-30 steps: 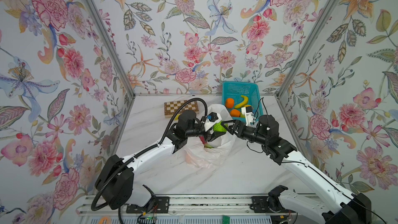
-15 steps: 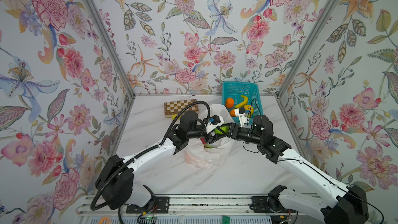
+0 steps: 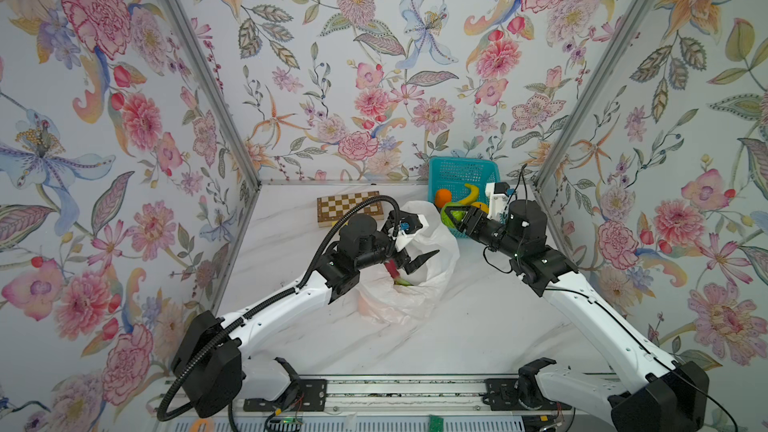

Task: Untie the knot of the plastic bag and take out the fruit
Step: 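Grasp the green fruit with the right gripper while the left gripper releases it, then carry the green fruit to the teal basket with the right gripper and release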

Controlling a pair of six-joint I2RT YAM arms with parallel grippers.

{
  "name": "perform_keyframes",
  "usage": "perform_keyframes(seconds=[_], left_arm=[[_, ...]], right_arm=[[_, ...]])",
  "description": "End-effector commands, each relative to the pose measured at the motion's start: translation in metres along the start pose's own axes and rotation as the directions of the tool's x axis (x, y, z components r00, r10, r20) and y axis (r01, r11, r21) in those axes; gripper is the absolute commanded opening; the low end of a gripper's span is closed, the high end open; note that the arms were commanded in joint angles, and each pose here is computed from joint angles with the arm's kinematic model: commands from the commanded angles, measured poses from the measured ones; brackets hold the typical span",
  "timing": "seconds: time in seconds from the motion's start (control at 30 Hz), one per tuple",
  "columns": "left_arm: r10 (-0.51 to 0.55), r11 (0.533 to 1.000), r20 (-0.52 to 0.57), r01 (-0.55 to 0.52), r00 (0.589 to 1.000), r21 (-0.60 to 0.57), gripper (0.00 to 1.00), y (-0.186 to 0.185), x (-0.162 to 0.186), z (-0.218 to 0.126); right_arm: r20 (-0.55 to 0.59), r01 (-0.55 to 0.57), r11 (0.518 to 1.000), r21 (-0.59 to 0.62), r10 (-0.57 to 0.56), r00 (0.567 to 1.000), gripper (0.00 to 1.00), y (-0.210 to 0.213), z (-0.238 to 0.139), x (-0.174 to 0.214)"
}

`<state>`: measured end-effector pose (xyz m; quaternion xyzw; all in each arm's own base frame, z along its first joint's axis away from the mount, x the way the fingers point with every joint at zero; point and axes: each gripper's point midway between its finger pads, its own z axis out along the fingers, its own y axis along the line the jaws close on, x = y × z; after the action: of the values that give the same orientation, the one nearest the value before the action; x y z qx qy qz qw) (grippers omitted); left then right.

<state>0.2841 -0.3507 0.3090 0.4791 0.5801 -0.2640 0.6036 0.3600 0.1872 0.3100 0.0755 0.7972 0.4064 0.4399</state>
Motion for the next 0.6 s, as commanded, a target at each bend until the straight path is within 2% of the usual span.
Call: perform_keyframes(seconds=[0.0,0.13,0.3,0.4,0.57], left_arm=[[-0.01,0.998,0.022,0.012,1.0,-0.06,0.99,0.016,-0.011,0.007],[-0.093,0.993,0.002,0.093,0.996,-0.074,0.99,0.028,-0.015,0.016],[-0.222,0.97,-0.059,0.214,0.973,-0.118,0.99,0.043,-0.024,0.015],[-0.295,0.943,-0.053,0.281,0.954,-0.18,0.99,0.061,-0.032,0.009],[-0.329,0.926,-0.038,0.315,0.944,-0.206,0.99,0.084,-0.048,-0.003]], right_arm=[[0.033,0.023,0.992,0.125,-0.027,0.999,0.49,-0.026,0.014,-0.027],[0.044,0.005,0.961,0.276,-0.018,0.999,0.5,-0.063,0.034,-0.051],[0.029,-0.053,0.916,0.396,0.046,0.999,0.5,-0.1,0.066,-0.073],[0.01,-0.076,0.888,0.454,0.08,0.997,0.5,-0.122,0.088,-0.08],[0.005,-0.081,0.838,0.54,0.093,0.996,0.51,-0.166,0.128,-0.093]])
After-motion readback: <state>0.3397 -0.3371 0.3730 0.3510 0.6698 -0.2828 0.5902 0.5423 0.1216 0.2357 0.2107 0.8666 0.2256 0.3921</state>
